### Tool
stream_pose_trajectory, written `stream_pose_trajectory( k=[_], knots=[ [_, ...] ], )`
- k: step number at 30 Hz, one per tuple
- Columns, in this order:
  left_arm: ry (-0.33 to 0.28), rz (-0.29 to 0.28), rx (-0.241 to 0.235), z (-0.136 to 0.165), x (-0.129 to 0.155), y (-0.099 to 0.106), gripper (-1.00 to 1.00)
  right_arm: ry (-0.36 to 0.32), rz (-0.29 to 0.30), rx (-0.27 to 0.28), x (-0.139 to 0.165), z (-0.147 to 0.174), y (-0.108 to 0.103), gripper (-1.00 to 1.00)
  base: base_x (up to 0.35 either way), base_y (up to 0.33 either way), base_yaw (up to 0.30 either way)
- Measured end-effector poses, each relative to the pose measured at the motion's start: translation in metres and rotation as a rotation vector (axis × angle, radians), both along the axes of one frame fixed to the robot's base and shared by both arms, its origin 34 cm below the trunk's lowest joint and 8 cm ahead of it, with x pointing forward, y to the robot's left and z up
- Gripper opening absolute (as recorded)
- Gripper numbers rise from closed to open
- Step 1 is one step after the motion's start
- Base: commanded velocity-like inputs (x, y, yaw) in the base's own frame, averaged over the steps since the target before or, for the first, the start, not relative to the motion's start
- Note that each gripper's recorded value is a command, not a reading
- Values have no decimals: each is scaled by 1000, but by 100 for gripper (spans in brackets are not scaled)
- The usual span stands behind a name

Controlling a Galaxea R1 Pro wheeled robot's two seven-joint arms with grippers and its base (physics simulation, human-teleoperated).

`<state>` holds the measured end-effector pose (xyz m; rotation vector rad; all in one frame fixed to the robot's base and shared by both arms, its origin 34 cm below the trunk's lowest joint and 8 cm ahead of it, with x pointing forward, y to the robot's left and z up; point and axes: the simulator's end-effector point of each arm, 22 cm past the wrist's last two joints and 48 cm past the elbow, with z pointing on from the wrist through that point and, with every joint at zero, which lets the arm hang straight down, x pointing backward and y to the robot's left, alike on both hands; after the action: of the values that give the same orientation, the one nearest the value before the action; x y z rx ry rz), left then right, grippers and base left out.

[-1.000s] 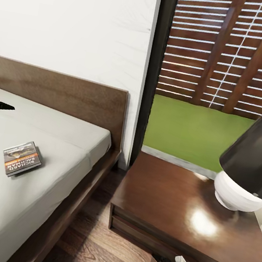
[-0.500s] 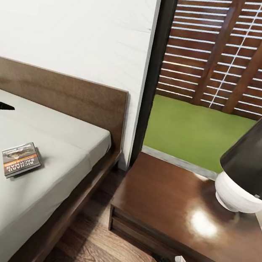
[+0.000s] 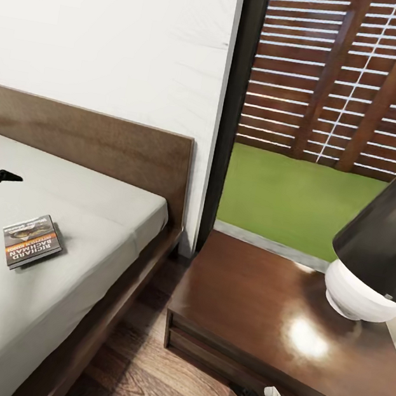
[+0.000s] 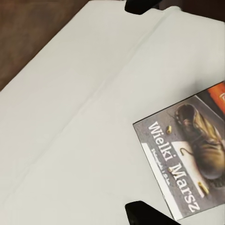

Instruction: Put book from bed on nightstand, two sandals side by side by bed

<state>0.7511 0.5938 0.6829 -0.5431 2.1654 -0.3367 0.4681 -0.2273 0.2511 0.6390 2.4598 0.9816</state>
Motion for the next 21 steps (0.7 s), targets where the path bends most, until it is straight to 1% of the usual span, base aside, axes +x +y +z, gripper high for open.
stream_pose_trajectory(
  k=[5, 9, 15, 21],
  knots=[
    [10, 27, -10, -18, 0, 5, 100, 0, 0, 0, 0, 0, 0, 100, 0, 0, 0],
    [17, 28, -11, -27, 4, 0, 100, 0, 0, 0, 0, 0, 0, 100, 0, 0, 0],
    [48, 44, 5, -40, 9, -8, 100, 0, 1, 1, 0, 0, 0, 100, 0, 0, 0],
    [74, 66, 25, -48, 11, -10, 100, -2, 4, 3, 0, 0, 2, 100, 0, 0, 0]
  ],
)
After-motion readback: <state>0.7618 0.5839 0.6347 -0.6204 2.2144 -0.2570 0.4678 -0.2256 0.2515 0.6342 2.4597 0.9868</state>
